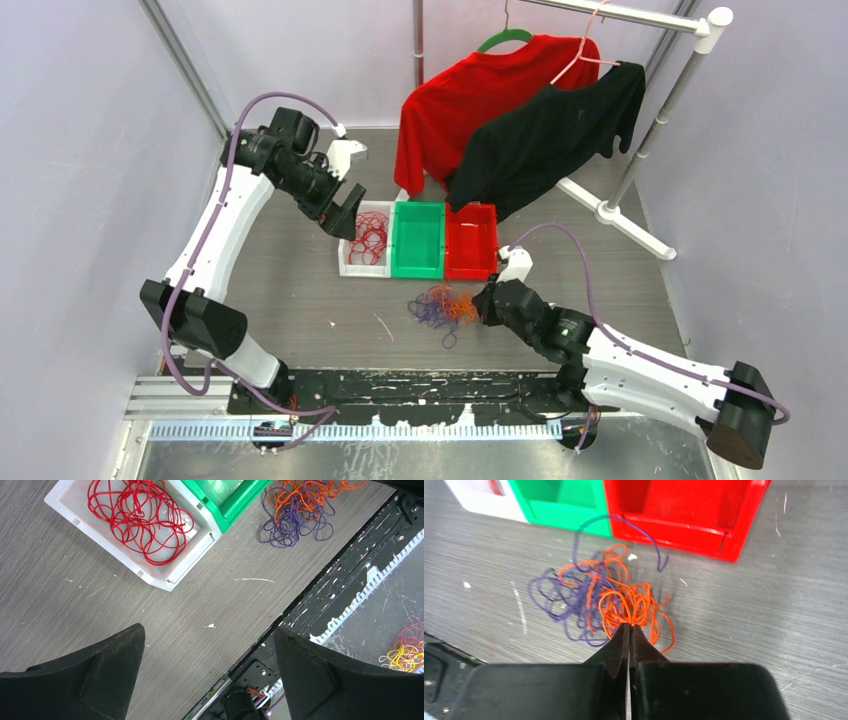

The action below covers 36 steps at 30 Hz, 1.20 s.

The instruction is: Untangle the cables

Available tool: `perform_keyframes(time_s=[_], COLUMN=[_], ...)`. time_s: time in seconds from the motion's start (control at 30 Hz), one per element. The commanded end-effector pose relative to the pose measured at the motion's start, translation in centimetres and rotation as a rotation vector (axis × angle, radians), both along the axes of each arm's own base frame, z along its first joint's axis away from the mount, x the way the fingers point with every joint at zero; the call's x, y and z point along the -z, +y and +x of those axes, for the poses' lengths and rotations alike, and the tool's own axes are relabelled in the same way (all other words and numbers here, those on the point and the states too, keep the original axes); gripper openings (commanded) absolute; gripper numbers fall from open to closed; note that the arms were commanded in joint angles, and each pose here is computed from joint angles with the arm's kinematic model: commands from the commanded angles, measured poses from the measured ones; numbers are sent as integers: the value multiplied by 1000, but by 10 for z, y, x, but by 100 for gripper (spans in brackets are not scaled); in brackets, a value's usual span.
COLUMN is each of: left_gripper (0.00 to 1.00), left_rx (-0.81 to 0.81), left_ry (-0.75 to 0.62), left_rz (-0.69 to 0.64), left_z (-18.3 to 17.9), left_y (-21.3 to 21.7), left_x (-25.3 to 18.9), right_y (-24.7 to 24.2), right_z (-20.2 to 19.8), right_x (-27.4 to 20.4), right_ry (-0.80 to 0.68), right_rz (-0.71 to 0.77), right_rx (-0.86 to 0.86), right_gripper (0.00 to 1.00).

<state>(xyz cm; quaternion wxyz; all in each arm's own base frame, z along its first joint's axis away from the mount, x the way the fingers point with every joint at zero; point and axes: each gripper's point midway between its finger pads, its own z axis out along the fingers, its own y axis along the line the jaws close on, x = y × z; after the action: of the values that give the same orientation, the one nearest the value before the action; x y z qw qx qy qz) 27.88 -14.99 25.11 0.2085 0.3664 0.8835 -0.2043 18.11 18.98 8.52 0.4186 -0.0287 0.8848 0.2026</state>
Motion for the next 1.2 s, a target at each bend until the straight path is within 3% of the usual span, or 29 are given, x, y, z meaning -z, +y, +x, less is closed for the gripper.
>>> perform_keyframes(time_s=[0.0, 0.13, 0.27, 0.37, 0.6, 0.93, 1.17], left_gripper=[100, 100, 100, 100, 100, 100, 100], left_rx=[19, 24, 53, 105, 301, 346, 312], left_ry=[-50, -63, -70, -55, -142, -75, -281], left_rz=[-67, -89, -180, -279, -352, -565, -711], left_z=[-3, -3, -9, -23, -72, -99, -101], left_y=[-9, -12, -25, -42, -84, -104, -111], left_x=[-16, -19, -25, -28, -35, -89, -140], right_y=[3, 5, 17, 32, 58, 92, 100], right_z=[9, 5, 1, -6, -14, -15, -12], right_x=[-52, -79, -138, -192, -289, -323, -330], right_ry=[-108, -141, -233, -311, -438, -449, -466], right_rz=[67, 115, 221, 317, 495, 583, 599], right_rx=[-3, -36, -115, -211, -331, -429, -440], right_gripper=[1, 1, 1, 1, 1, 1, 1])
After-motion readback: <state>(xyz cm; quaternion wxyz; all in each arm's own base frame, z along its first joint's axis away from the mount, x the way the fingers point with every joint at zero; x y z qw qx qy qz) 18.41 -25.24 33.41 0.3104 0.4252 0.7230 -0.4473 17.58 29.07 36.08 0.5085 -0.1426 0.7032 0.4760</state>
